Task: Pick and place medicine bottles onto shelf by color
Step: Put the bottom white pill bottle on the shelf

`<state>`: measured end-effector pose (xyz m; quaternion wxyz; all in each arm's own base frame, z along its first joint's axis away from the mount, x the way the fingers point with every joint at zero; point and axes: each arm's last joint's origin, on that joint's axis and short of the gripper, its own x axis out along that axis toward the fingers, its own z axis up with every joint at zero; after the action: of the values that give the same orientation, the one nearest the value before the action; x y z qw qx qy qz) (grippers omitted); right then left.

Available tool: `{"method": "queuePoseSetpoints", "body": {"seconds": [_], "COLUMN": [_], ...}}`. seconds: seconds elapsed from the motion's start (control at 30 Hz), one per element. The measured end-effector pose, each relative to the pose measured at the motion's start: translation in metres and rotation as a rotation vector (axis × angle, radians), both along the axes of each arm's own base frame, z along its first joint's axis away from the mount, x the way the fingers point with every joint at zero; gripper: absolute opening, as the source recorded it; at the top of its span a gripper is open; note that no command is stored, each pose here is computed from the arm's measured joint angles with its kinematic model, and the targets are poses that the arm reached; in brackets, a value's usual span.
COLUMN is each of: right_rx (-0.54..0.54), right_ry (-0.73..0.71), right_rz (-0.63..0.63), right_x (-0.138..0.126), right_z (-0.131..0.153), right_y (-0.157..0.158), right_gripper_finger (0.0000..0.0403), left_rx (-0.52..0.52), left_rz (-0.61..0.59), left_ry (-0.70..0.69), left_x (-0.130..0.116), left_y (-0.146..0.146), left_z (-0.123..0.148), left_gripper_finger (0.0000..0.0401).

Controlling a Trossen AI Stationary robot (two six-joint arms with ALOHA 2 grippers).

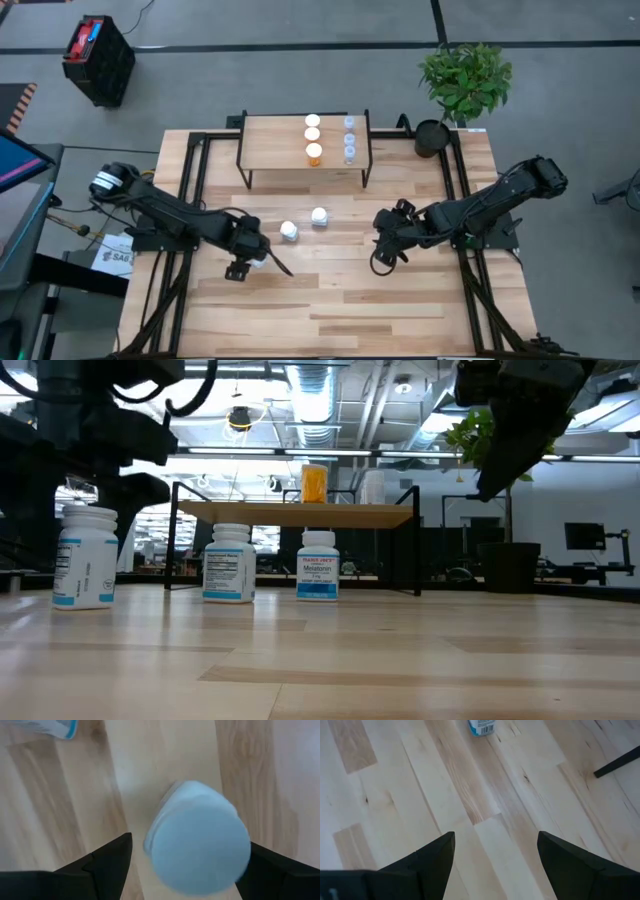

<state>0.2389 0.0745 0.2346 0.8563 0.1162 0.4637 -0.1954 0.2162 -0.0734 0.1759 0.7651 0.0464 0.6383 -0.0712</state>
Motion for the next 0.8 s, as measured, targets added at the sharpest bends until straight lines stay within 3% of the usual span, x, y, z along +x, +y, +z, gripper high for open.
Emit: {"method": "queuePoseSetpoints", "body": {"seconds": [0.33, 0.53, 0.8], "right_rx": [-0.006, -0.007, -0.006], "right_ry": [0.017, 0.018, 0.018], "right_rz": [0.001, 0.0, -0.001], "right_x": [-0.0014, -0.0015, -0.0015], "right_z": [-0.0006, -0.0006, -0.0006], "right_y": [-0.0005, -0.0006, -0.0006], "right_gripper_finger": [0.0306, 0.0306, 0.0306], "left_rx": [-0.046, -0.033, -0.125], "left_rz": [-0.003, -0.073, 0.336], "left_ry": [-0.043, -0.048, -0.021], "left_x": [0.0074, 0.0068, 0.0081], "left_y": [-0.0034, -0.0053, -0.0038], "left_z": [-0.0022, -0.0022, -0.002], "left_gripper_finger": [0.0274, 0.0258, 0.0252]}}
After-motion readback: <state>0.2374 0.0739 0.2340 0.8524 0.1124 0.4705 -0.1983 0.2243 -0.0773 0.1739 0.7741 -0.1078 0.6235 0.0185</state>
